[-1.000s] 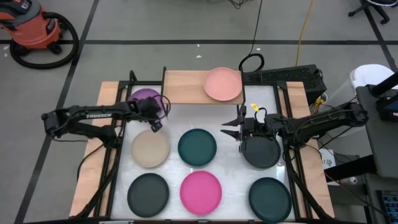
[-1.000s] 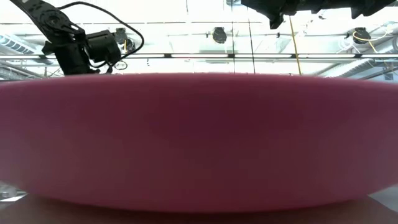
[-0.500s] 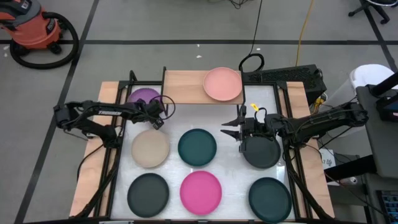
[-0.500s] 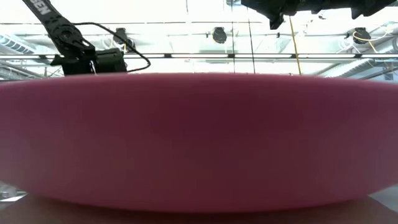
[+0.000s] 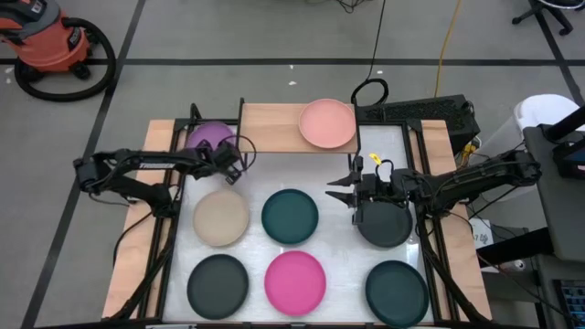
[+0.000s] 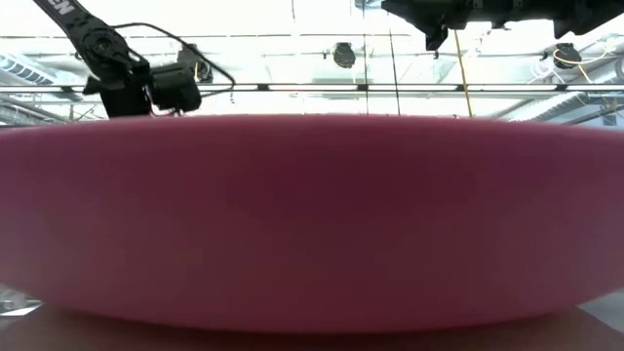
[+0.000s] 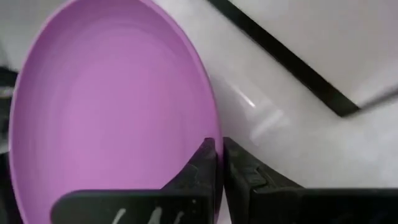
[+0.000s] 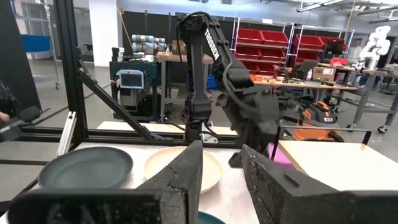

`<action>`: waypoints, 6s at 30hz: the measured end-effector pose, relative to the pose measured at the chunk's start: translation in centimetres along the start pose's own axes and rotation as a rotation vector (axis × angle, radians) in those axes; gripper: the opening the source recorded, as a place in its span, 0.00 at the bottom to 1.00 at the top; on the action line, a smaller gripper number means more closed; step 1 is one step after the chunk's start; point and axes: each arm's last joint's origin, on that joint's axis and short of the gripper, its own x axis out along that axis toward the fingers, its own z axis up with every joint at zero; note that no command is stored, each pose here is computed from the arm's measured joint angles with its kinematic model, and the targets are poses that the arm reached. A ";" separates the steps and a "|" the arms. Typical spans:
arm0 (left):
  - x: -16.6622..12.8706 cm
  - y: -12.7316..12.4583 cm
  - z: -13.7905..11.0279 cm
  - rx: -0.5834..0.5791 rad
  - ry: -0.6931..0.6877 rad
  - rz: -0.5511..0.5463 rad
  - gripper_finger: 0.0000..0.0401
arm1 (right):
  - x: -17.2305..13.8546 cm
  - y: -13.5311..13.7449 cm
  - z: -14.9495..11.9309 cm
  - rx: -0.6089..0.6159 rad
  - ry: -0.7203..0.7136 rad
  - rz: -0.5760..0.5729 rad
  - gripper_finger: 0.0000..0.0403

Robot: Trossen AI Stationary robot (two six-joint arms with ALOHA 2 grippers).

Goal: Place and stack plates onto a shelf
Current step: Stack the purple plate on the light orange plate, then stack the right black plate on the purple plate

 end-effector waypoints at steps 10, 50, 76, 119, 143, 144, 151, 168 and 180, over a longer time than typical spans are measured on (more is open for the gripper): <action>-7.7 3.5 3.9 -0.163 -0.342 0.118 0.03 | 0.0 0.0 0.0 0.000 0.000 0.000 0.24; -8.6 -12.8 20.1 0.999 -0.783 -0.194 0.13 | -4.1 2.7 4.3 -0.110 -0.210 -0.050 0.24; -12.7 -12.1 19.8 0.809 -0.805 0.014 0.70 | -4.0 2.8 3.8 -0.097 -0.165 -0.035 0.24; -14.2 -0.3 0.7 0.062 -1.081 -0.648 0.70 | 0.7 4.7 4.2 0.015 0.544 -0.116 0.24; -14.2 -0.3 0.7 0.059 -1.080 -0.650 0.70 | -0.4 8.2 -6.0 0.383 1.419 -0.341 0.24; -14.2 -0.3 0.7 0.058 -1.080 -0.650 0.70 | -0.4 8.2 -6.0 0.388 1.421 -0.349 0.24; -14.2 -0.3 0.7 0.014 -1.062 -0.678 0.70 | -1.5 7.2 -7.9 0.375 1.429 -0.477 0.24; -14.2 -0.3 0.7 -0.032 -1.035 -0.708 0.70 | -2.4 6.5 -10.3 0.499 1.398 -0.454 0.24; -13.9 -0.5 0.6 -0.034 -1.004 -0.713 0.70 | -0.6 7.2 -8.2 0.526 1.116 -0.280 0.24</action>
